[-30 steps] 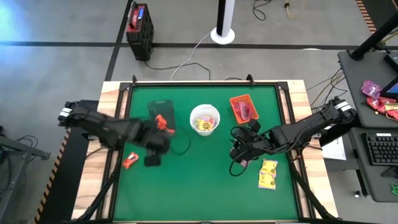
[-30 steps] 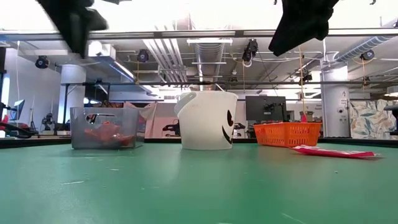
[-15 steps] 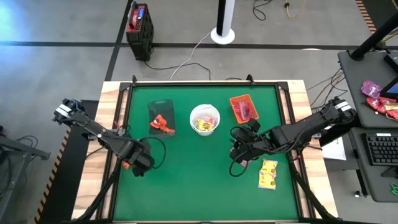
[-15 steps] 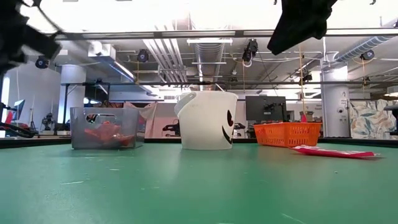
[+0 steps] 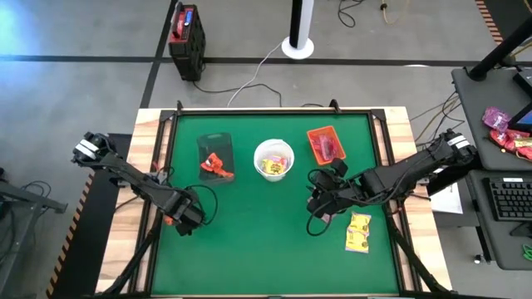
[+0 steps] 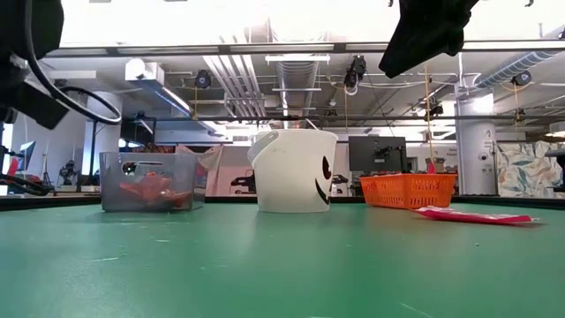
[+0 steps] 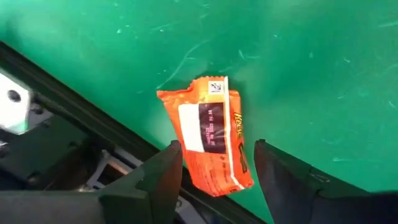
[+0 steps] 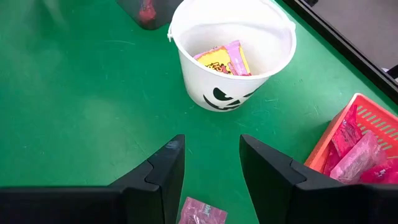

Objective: Sort candy by brand, put in halloween buckets
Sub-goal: Put the orange chocolate into the black bin

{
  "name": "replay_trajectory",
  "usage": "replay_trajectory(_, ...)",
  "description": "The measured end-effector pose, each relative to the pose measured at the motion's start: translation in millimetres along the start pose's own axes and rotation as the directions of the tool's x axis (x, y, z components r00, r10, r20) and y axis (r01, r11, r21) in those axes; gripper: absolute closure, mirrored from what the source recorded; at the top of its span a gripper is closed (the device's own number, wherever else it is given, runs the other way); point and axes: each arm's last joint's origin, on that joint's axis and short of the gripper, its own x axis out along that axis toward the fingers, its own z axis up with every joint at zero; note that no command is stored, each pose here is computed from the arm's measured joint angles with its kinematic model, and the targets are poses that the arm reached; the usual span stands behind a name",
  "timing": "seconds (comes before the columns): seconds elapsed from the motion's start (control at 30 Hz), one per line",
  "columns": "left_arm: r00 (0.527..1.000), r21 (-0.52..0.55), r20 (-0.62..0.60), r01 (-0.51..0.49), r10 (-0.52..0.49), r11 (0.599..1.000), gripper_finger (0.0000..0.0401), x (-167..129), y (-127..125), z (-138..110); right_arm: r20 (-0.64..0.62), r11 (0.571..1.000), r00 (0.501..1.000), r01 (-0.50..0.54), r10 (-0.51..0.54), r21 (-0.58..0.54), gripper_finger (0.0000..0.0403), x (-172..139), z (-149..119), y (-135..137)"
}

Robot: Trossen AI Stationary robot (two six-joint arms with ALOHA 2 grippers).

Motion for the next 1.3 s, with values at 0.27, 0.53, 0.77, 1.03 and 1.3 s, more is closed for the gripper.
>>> replay_trajectory(0.27, 1.0, 0.006, 0.001, 0.005, -0.005, 1.0, 0.0238, 7.8, 1.2, 0.2, 0.0, 1.0, 1.0, 0.0, 0.0, 0.007, 0.0257, 0.0, 0.0, 0.0)
replay_trajectory(0.53, 0.999, 0.017, 0.005, 0.031, -0.031, 0.999, 0.0271, 21.1, 2.1, 1.0, -0.001, 1.0, 1.0, 0.0, 0.0, 0.007, 0.0257, 0.1, -0.1, 0.0)
replay_trajectory(0.77, 0.998, 0.092, 0.018, 0.059, -0.061, 0.994, 0.0385, 9.5, -3.7, 2.3, -0.001, 1.0, 1.0, 0.001, -0.001, 0.007, 0.0257, 0.1, -0.1, 0.0)
replay_trajectory(1.03, 0.974, 0.297, 0.038, 0.202, -0.223, 0.933, 0.0399, -51.9, -21.4, 2.1, -0.001, 1.0, 1.0, 0.001, -0.001, 0.006, 0.0257, 0.1, -0.1, 0.0)
replay_trajectory(1.3, 0.77, 0.313, 0.626, -0.098, -0.127, 0.945, 0.0401, -144.4, -3.4, 20.9, -0.002, 1.0, 1.0, 0.003, -0.003, 0.0, 0.0257, 0.4, -0.6, -0.1)
